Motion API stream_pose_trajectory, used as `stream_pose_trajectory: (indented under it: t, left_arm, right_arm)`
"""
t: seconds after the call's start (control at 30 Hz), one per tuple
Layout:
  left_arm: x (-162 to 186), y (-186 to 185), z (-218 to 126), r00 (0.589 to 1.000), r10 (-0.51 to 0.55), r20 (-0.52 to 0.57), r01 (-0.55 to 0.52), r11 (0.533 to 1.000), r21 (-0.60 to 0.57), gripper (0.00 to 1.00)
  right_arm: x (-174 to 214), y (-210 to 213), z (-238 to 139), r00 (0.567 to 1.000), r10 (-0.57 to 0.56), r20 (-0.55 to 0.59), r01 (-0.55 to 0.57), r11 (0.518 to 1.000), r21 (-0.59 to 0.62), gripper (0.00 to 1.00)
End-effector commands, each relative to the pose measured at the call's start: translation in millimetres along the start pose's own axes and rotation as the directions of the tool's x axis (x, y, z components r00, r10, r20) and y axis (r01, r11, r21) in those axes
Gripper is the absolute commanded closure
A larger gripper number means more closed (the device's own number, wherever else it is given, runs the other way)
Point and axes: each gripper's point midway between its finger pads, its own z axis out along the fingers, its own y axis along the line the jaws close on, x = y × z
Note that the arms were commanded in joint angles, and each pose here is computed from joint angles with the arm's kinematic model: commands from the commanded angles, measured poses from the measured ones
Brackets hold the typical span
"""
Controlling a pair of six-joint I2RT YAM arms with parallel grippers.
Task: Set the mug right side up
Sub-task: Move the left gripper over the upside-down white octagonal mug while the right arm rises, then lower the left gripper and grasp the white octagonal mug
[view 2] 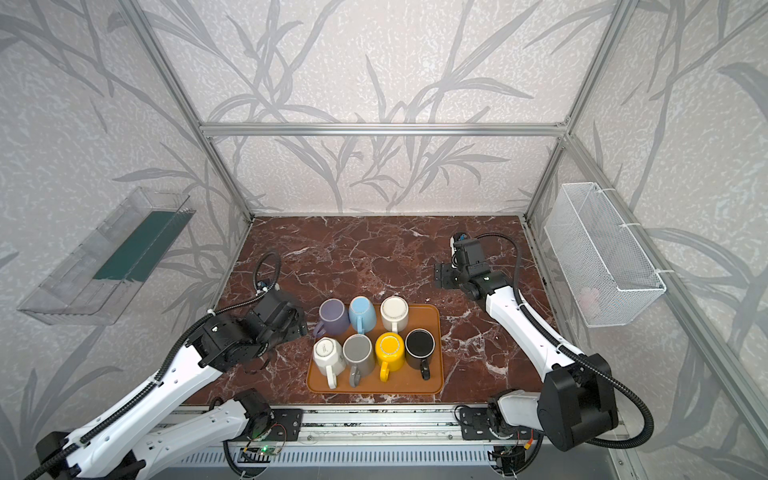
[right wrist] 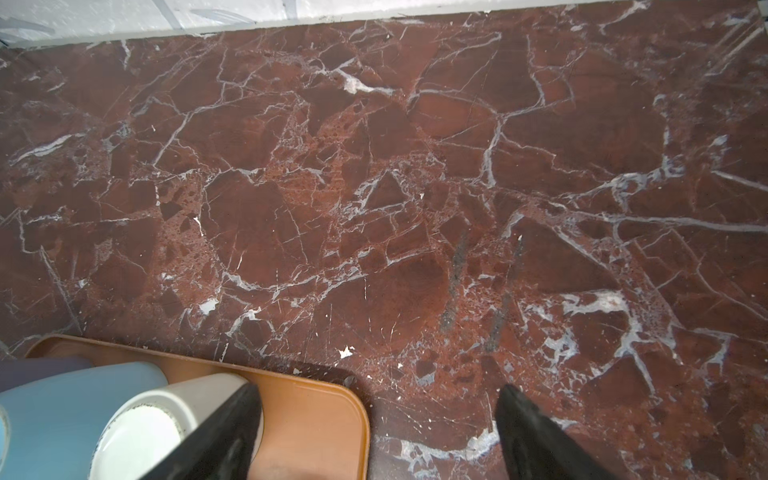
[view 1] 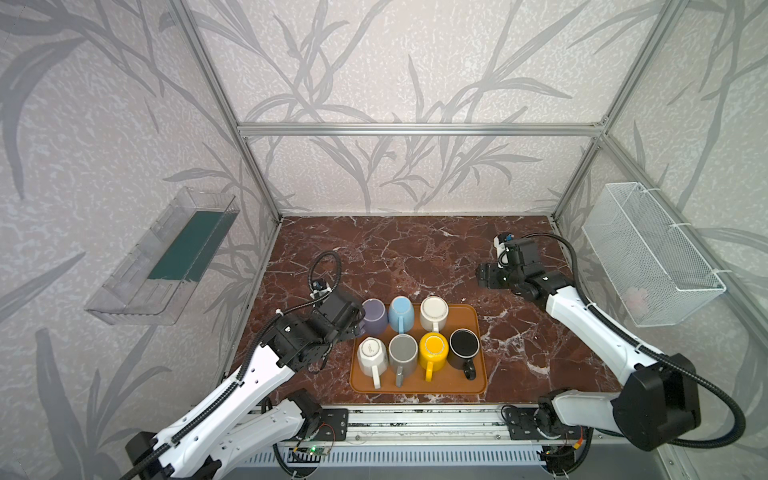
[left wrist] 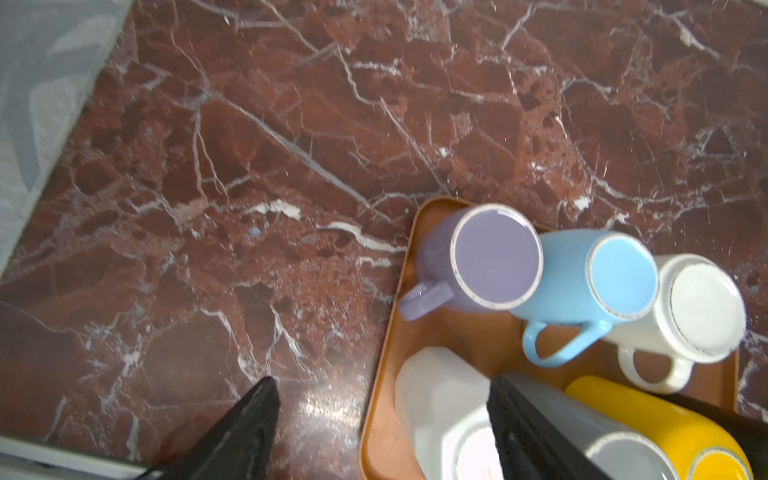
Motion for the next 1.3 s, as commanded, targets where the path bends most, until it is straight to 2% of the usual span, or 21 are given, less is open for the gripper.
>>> stream_pose_trajectory:
  t: [0.0,0.27,0.43,0.6,0.8,1.27]
  left_arm:
    - [33,13,-5,0.990,-0.072,-0.118,0.066,0.996,-0.057,0.19]
    - [90,-11,8,0.960,-0.039,-0.277,0.046,0.999,0.019,0.20]
    - [109,-23,13,0.952,0.005,-0.306,0.006,0.999,0.033,0.20]
    - [125,-41,24,0.942,0.013,-0.336,0.015,0.997,0.081,0.22]
    - [133,-48,32,0.941,0.025,-0.338,0.002,0.997,0.079,0.27]
    - [145,-41,50,0.940,-0.008,-0.341,0.009,1.000,0.003,0.48]
  right_arm:
    - [2,0,-2,0.999,0.004,-0.034,-0.004,1.000,0.009,0.11]
    - [11,1,4,0.997,0.005,-0.071,-0.005,1.000,0.005,0.11]
    - [12,-1,1,0.997,0.005,-0.071,-0.004,1.000,0.012,0.11]
    - [12,-2,-2,0.998,0.009,-0.062,-0.008,1.000,0.017,0.11]
    - [14,-6,-9,0.998,0.000,-0.059,0.002,0.999,0.032,0.11]
    - [17,-10,-6,0.998,-0.016,-0.067,0.019,0.998,0.054,0.12]
